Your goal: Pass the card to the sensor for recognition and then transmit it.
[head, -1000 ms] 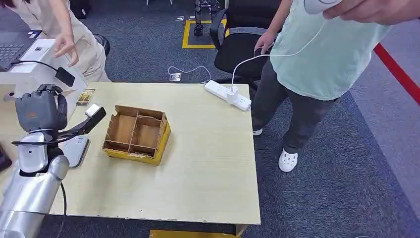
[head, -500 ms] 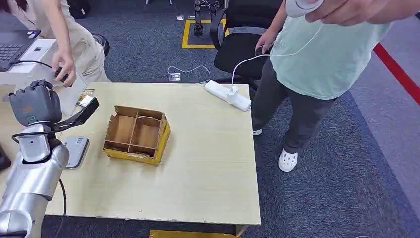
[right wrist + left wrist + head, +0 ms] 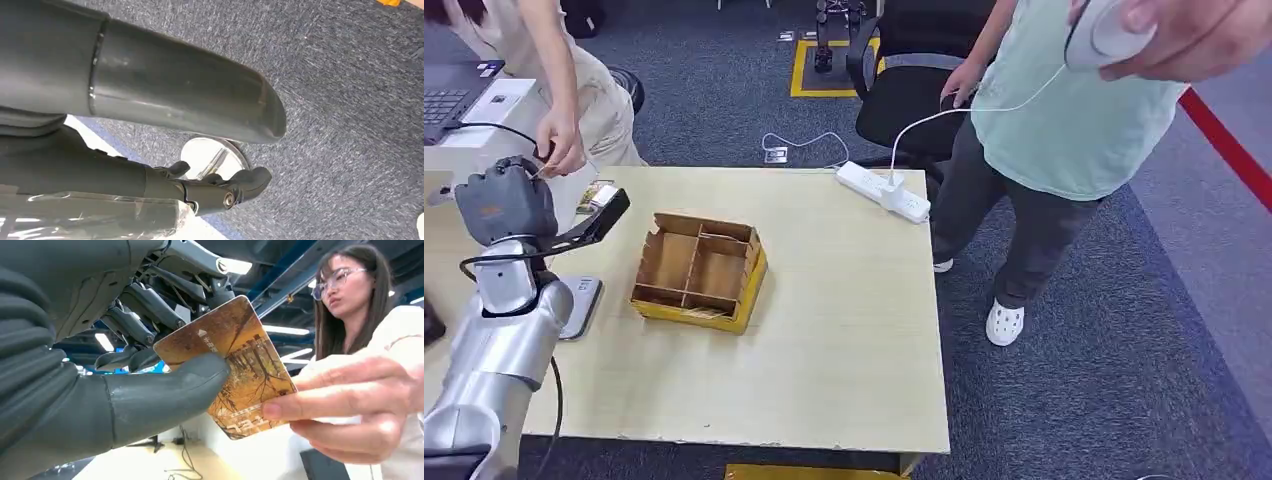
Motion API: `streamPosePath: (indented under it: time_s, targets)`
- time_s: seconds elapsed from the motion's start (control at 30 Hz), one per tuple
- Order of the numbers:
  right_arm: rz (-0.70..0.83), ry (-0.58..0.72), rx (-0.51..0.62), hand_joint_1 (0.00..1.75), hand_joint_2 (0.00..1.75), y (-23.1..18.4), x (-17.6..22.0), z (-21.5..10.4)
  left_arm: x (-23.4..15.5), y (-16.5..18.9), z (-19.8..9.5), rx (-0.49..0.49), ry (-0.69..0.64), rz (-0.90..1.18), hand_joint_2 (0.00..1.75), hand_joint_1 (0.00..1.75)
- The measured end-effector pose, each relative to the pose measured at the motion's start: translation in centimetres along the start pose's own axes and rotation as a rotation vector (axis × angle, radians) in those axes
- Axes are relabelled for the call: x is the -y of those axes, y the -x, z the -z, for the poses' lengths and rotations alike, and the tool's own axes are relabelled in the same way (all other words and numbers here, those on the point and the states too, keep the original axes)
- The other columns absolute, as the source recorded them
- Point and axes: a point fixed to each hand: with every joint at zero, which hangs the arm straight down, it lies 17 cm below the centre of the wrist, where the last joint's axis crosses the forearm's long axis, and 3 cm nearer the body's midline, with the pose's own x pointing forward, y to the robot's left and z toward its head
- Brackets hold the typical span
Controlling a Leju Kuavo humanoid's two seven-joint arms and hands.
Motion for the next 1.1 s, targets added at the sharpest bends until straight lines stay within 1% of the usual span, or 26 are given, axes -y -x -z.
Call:
streamPosePath:
  time_s: [0.03, 0.07, 0.3, 0.43, 0.57, 0.8, 1.0, 1.1]
  targets:
    - [0.001, 0.0, -0.001, 0.0, 0.0, 0.0, 0.0, 0.0, 0.1, -0.1, 0.0, -0.001, 0.003, -0.002, 1.75, 0.72]
    - [0.002, 0.0, -0.002, 0.0, 0.0, 0.0, 0.0, 0.0, 0.2, -0.1, -0.1, -0.002, 0.006, -0.005, 1.75, 0.0]
    - [0.005, 0.0, -0.004, 0.0, 0.0, 0.1, 0.0, 0.0, 0.7, 0.3, -0.2, -0.008, 0.015, 0.005, 1.75, 0.0]
    - [0.014, 0.0, -0.011, 0.0, 0.0, 0.3, 0.0, 0.0, 0.6, 2.7, -0.3, -0.031, 0.001, 0.036, 1.75, 0.0]
    - [0.023, 0.001, -0.021, 0.0, 0.0, 0.5, -0.1, -0.1, 1.1, 7.1, -1.1, -0.091, 0.008, 0.067, 1.75, 0.0]
    - [0.031, 0.005, -0.03, 0.0, 0.0, 0.8, -0.1, -0.2, 2.7, 13.7, -3.8, -0.17, 0.06, 0.132, 1.75, 0.0]
    - [0.038, 0.01, -0.038, 0.0, 0.0, 1.2, -0.1, -0.3, 3.6, 22.2, -7.0, -0.308, 0.12, 0.168, 1.75, 0.0]
    - [0.041, 0.016, -0.046, 0.0, 0.0, 1.6, -0.1, -0.4, 3.8, 26.4, -9.3, -0.381, 0.151, 0.19, 1.75, 0.0]
